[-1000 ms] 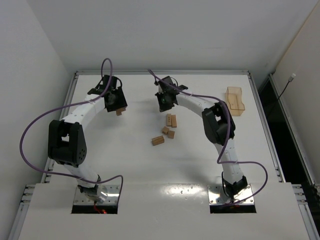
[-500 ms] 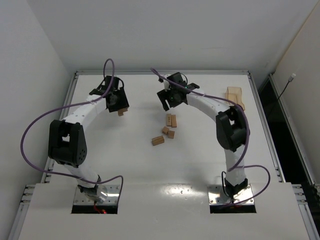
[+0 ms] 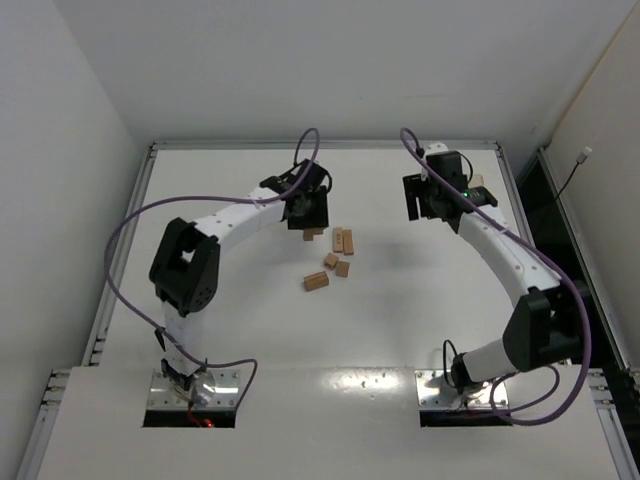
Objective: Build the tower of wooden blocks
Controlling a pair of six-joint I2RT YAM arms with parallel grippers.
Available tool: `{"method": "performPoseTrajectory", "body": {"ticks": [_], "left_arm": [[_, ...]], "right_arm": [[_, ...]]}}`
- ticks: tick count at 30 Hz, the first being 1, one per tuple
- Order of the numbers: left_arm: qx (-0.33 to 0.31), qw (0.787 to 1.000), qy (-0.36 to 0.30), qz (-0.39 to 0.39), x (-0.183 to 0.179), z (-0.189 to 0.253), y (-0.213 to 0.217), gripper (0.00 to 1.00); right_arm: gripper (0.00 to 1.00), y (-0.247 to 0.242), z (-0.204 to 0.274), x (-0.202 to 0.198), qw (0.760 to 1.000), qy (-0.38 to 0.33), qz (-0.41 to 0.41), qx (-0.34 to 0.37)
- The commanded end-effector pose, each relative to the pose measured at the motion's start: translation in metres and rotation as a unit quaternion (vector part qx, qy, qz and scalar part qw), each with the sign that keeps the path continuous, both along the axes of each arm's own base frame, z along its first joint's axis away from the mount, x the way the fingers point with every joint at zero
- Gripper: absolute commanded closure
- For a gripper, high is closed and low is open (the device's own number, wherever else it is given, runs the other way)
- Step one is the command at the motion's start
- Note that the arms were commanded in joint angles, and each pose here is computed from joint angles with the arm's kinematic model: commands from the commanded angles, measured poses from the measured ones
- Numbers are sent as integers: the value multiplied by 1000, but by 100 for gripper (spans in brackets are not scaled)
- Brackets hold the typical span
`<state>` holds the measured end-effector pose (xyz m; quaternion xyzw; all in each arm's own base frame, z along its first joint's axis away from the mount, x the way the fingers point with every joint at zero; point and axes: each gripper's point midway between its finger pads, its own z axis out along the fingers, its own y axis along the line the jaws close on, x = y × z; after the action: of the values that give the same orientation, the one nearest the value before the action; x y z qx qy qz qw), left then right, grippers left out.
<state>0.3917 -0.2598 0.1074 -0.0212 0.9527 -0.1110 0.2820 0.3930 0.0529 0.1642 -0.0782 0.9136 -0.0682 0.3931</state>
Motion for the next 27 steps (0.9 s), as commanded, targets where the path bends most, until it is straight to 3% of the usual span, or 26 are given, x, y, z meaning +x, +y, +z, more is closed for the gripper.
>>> {"method": "performPoseTrajectory", "body": {"ticks": [1,7,11,27], "left_arm": [[6,1000,24,-3,-3,-17,-31,100],[7,1000,7,-27,0,-21,-81,100],[3,1000,5,-20,5,-26,-91,100],[38,999,3,3,21,-55,-89,100]], "right_arm": [[32,-10,2,-19,1000,0,-19,11],[32,-31,-6,-35,999,10,-43,28],[32,-33,-11,-40,998,18,-44,44],[32,-24,-25,-42,996,37,-32,78]]}}
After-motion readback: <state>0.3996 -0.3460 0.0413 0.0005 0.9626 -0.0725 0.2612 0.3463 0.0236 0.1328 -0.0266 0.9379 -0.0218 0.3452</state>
